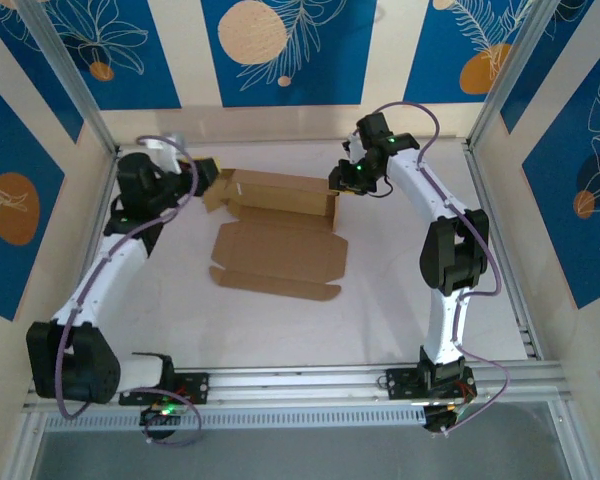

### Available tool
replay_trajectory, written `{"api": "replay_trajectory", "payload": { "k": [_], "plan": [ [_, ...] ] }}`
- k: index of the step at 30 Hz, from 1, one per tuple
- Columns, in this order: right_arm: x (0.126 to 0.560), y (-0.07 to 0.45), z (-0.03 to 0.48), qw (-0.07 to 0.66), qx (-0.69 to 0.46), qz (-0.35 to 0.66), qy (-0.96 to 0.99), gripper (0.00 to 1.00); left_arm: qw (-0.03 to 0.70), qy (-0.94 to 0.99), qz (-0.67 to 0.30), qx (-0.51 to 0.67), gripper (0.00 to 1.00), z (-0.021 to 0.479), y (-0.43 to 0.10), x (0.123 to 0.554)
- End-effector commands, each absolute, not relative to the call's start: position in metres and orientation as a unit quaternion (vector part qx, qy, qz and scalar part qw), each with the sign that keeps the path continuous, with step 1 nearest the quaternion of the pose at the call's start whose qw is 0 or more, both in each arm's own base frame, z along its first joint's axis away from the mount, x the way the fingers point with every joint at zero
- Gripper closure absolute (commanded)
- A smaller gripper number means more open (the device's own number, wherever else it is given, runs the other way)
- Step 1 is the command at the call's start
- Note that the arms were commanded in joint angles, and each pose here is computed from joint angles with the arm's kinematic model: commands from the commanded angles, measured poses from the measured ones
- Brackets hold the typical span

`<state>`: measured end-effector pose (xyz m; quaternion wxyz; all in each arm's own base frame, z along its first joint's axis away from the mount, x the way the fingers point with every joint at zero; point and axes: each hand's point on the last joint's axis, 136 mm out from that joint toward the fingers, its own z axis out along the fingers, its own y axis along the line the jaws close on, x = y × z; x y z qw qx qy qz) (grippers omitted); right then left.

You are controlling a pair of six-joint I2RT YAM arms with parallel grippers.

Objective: Fold the paper box

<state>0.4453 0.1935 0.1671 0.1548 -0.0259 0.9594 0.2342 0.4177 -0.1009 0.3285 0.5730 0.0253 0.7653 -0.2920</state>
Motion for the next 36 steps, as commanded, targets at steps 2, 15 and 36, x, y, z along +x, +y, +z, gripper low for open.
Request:
{"api": "replay_trajectory", "payload": {
  "k": [2,15,36],
  "plan": [
    [0.425,0.177,0.129,0.099,-0.027,0.180,0.978,0.65,0.516,0.833,-0.130,-0.152,0.54,0.258,0.002,0.452],
    [0.422,0.184,0.133,0.097,-0.041,0.188,0.976,0.65,0.363,0.905,-0.200,-0.098,0.54,0.142,-0.007,0.564],
    [0.431,0.188,0.131,0.094,-0.031,0.206,0.973,0.64,0.328,0.906,-0.234,0.129,0.58,0.149,-0.123,0.466]
  ]
}}
